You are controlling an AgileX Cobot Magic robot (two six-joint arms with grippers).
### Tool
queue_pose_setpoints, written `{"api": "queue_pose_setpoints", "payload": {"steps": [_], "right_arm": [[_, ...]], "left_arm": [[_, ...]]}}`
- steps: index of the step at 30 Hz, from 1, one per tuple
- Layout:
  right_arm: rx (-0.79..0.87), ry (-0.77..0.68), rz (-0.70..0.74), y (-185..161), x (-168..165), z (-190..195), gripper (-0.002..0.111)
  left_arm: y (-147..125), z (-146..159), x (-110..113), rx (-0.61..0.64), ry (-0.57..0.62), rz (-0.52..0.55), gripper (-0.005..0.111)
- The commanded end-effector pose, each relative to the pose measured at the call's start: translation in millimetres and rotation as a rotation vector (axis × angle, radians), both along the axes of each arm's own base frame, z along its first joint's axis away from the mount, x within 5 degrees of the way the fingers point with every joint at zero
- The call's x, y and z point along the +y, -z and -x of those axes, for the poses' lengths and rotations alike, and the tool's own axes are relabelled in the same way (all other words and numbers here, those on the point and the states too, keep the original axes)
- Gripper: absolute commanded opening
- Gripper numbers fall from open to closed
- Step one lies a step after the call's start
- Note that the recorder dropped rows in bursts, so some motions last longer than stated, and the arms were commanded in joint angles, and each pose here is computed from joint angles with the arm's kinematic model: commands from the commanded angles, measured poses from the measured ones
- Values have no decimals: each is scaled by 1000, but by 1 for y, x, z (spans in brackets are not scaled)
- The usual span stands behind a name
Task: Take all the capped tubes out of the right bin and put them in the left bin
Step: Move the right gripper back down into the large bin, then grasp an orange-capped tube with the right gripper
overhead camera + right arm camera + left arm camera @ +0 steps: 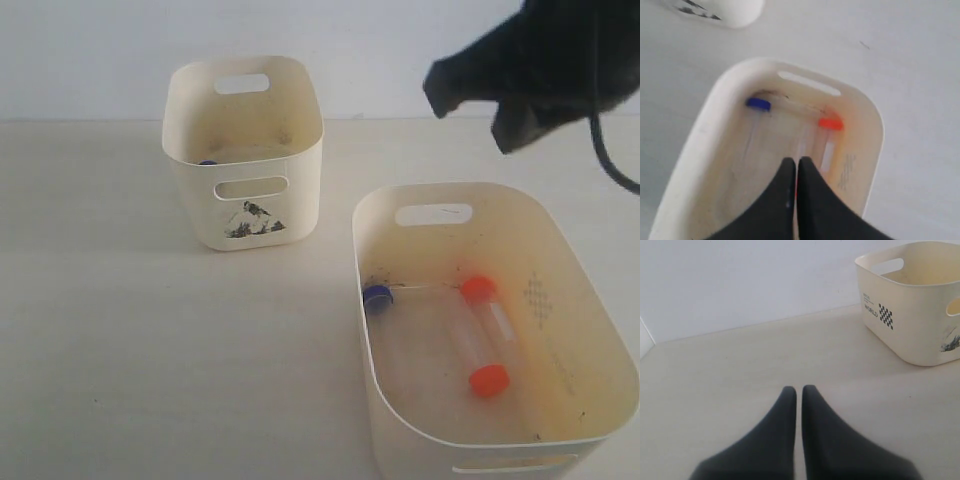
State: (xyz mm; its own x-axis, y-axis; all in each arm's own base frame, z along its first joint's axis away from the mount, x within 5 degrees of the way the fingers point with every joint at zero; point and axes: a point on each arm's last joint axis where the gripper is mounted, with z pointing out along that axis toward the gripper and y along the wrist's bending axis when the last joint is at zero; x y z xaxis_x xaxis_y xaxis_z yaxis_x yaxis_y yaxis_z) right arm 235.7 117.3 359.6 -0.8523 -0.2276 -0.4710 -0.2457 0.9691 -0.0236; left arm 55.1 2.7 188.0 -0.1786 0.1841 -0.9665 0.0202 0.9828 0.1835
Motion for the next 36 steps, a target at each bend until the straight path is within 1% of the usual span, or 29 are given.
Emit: {"api": "queue_pose_setpoints", "payload": {"steps": [1, 6, 10, 14, 17, 23, 31, 33, 34, 36], "right_arm": [[88, 129, 33, 35, -11, 10, 1], [149, 128, 36, 77, -4, 3, 1], [210, 134, 24, 95, 4, -4, 1], [293, 163, 43, 115, 10, -10, 1], [332, 169, 52, 128, 14, -15, 1], [357, 159, 62, 154, 21, -28, 1], [361, 156, 54, 174, 27, -37, 1], [378, 124, 76, 179, 28, -37, 1], [398, 85, 102, 183, 28, -37, 1], [426, 64, 126, 196, 29, -39, 1]], "left_arm": [[-2, 0, 0, -12, 1, 17, 4], [-2, 0, 0, -12, 1, 17, 4], [-2, 0, 0, -12, 1, 17, 4], [-2, 0, 0, -12, 1, 17, 4], [-2, 0, 0, -12, 1, 17, 4], [-2, 0, 0, -12, 1, 17, 4], [-2, 0, 0, -12, 1, 17, 4], [-2, 0, 0, -12, 1, 17, 4], [-2, 0, 0, -12, 1, 17, 4], [-2, 0, 0, -12, 1, 17, 4]]}}
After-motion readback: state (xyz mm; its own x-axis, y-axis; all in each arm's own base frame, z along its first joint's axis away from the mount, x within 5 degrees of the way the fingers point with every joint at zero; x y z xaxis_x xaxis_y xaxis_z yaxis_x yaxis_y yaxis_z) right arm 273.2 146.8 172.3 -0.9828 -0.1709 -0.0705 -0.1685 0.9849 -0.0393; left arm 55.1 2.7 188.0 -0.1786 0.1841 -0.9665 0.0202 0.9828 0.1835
